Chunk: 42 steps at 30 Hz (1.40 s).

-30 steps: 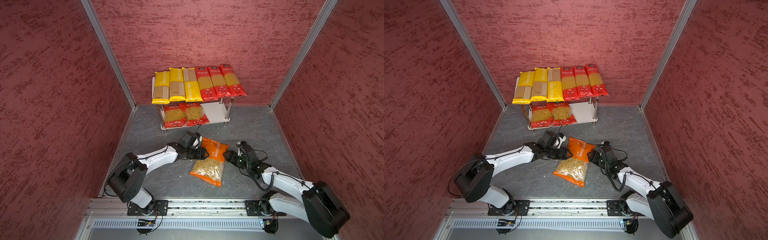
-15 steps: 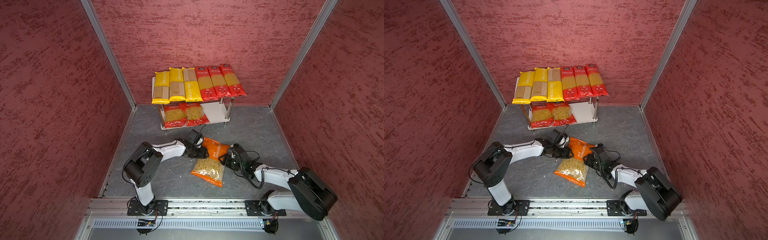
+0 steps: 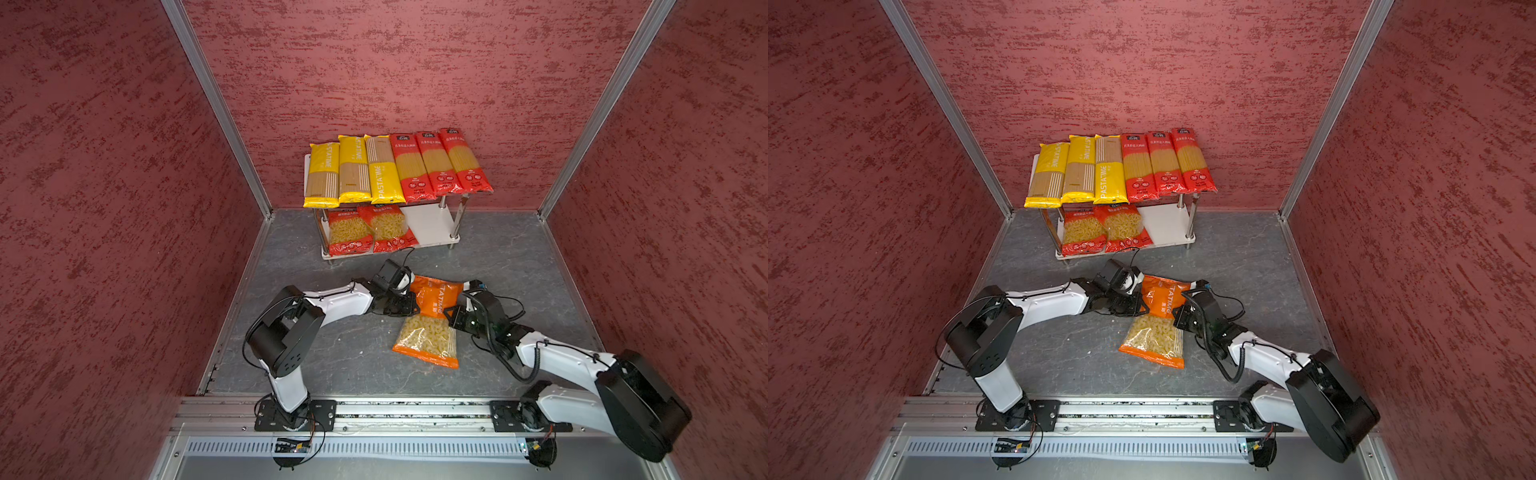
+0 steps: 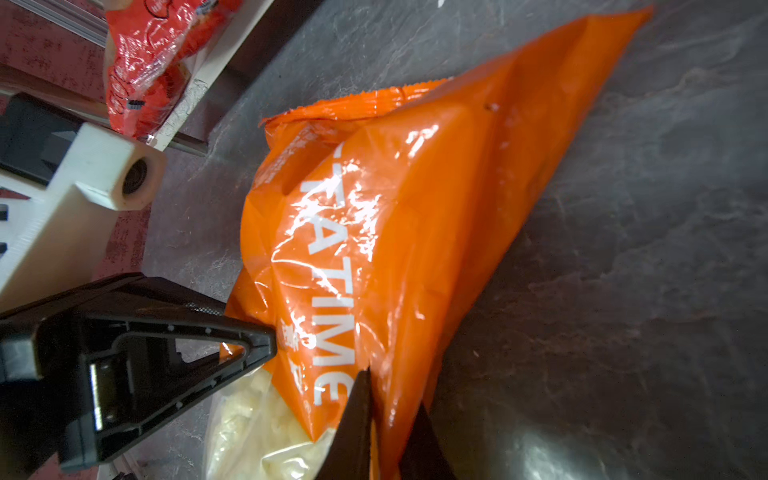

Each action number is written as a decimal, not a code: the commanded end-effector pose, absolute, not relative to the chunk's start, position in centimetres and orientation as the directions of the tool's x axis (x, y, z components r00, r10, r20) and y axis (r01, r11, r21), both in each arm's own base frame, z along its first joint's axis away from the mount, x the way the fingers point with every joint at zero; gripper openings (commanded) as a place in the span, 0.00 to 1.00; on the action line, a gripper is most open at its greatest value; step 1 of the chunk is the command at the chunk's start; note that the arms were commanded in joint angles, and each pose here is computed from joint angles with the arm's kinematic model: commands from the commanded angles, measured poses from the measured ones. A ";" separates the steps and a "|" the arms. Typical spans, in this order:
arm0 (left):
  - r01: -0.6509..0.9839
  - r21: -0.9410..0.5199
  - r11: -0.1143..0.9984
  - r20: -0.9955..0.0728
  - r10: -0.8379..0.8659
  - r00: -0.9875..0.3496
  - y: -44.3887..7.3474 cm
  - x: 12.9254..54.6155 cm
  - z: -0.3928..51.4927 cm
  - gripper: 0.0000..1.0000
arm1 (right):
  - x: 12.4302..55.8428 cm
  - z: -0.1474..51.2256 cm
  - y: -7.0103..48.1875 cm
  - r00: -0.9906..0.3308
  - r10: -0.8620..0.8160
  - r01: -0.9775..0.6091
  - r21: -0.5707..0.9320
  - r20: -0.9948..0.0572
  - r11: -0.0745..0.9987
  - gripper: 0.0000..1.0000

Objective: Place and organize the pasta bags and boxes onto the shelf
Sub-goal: 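Carry the orange bag with both grippers onto the lower shelf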

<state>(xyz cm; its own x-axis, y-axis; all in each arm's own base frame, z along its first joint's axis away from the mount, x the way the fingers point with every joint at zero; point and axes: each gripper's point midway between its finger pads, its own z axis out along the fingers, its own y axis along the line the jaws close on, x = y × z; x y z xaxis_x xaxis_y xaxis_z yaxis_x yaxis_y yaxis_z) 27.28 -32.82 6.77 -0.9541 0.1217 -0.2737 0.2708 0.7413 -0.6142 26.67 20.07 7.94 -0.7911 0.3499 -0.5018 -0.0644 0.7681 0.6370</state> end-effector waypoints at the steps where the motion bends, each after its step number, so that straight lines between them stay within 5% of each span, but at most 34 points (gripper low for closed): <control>1: 0.389 -0.674 0.628 -0.395 0.139 -0.908 -35.2 27.2 11.8 0.11 | 27.6 11.5 20.2 -0.716 0.340 -0.175 0.628 -0.610 0.758 0.09; 14: 0.541 -0.660 0.522 -0.638 -0.008 -0.770 -35.5 30.2 19.4 0.00 | 32.0 20.5 19.4 -0.459 0.295 -0.390 0.489 -0.838 0.781 0.00; 34: 0.435 -0.653 0.620 -0.714 -0.313 -0.626 -35.0 47.9 21.0 0.00 | 51.8 24.1 20.9 -0.113 0.340 -0.391 0.356 -0.934 0.849 0.00; 37: 0.394 -0.651 0.649 -0.717 -0.355 -0.599 -34.6 49.6 20.8 0.00 | 53.9 22.3 21.2 -0.140 0.335 -0.351 0.363 -0.932 0.863 0.09; 42: 0.295 -0.678 0.673 -0.689 -0.441 -0.576 -33.1 51.5 20.2 0.00 | 53.8 20.0 21.0 -0.204 0.313 -0.307 0.364 -0.928 0.879 0.44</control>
<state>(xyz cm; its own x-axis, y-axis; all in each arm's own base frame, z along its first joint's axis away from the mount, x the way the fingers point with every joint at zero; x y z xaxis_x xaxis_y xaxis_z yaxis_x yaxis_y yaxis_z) 49.78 -32.66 15.40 -0.6788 -0.3368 -0.6526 0.2573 0.7233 -0.6409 53.94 20.68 16.01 -0.3047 0.2765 -0.9114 -0.2798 0.8887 0.3631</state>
